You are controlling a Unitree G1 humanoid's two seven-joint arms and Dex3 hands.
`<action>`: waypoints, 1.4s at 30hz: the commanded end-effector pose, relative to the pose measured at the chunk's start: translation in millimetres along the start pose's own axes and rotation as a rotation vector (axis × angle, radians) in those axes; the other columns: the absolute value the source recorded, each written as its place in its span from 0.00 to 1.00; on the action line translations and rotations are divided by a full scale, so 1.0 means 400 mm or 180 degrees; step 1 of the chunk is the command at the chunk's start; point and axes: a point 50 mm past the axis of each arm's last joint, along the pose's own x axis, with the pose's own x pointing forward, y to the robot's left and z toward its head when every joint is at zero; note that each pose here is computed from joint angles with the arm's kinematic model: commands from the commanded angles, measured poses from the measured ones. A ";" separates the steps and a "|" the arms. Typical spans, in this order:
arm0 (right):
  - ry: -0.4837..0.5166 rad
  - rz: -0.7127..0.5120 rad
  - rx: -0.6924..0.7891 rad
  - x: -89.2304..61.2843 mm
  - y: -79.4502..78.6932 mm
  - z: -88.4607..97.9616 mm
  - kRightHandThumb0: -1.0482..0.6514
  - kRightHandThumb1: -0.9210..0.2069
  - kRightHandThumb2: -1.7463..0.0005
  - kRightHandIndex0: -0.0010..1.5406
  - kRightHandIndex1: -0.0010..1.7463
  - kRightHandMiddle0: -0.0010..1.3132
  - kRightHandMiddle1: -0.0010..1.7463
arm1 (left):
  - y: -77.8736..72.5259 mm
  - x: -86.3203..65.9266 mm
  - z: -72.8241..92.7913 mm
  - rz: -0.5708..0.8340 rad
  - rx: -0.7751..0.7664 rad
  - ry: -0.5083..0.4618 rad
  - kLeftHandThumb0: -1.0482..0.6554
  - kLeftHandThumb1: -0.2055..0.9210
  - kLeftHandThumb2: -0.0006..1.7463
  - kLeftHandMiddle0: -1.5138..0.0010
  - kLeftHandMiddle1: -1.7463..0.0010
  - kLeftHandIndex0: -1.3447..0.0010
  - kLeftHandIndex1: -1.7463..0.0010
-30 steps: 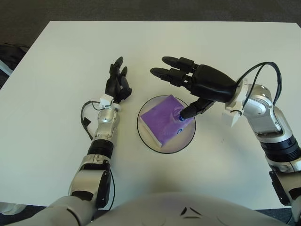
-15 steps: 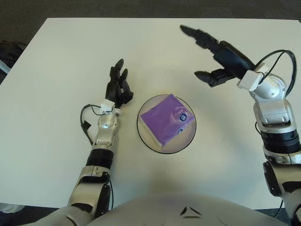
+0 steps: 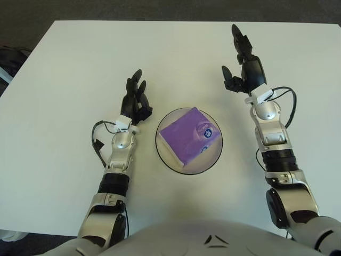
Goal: Put the tissue paper into the plate.
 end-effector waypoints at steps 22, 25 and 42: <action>0.0675 -0.0448 0.0675 -0.140 0.043 -0.101 0.20 0.00 0.42 0.08 0.01 0.00 0.18 | 0.012 -0.092 -0.125 0.0059 0.0041 0.0871 0.16 1.00 0.57 0.78 1.00 1.00 0.70; 0.0738 -0.0476 0.0728 -0.148 0.048 -0.106 0.21 0.00 0.42 0.09 0.01 0.00 0.19 | 0.012 -0.091 -0.124 0.0059 0.0055 0.0875 0.15 1.00 0.58 0.79 1.00 1.00 0.71; 0.1082 -0.0623 0.0936 -0.209 0.055 -0.137 0.22 0.00 0.42 0.10 0.01 0.00 0.23 | 0.009 -0.091 -0.118 0.0096 0.0034 0.0921 0.16 1.00 0.56 0.79 1.00 1.00 0.71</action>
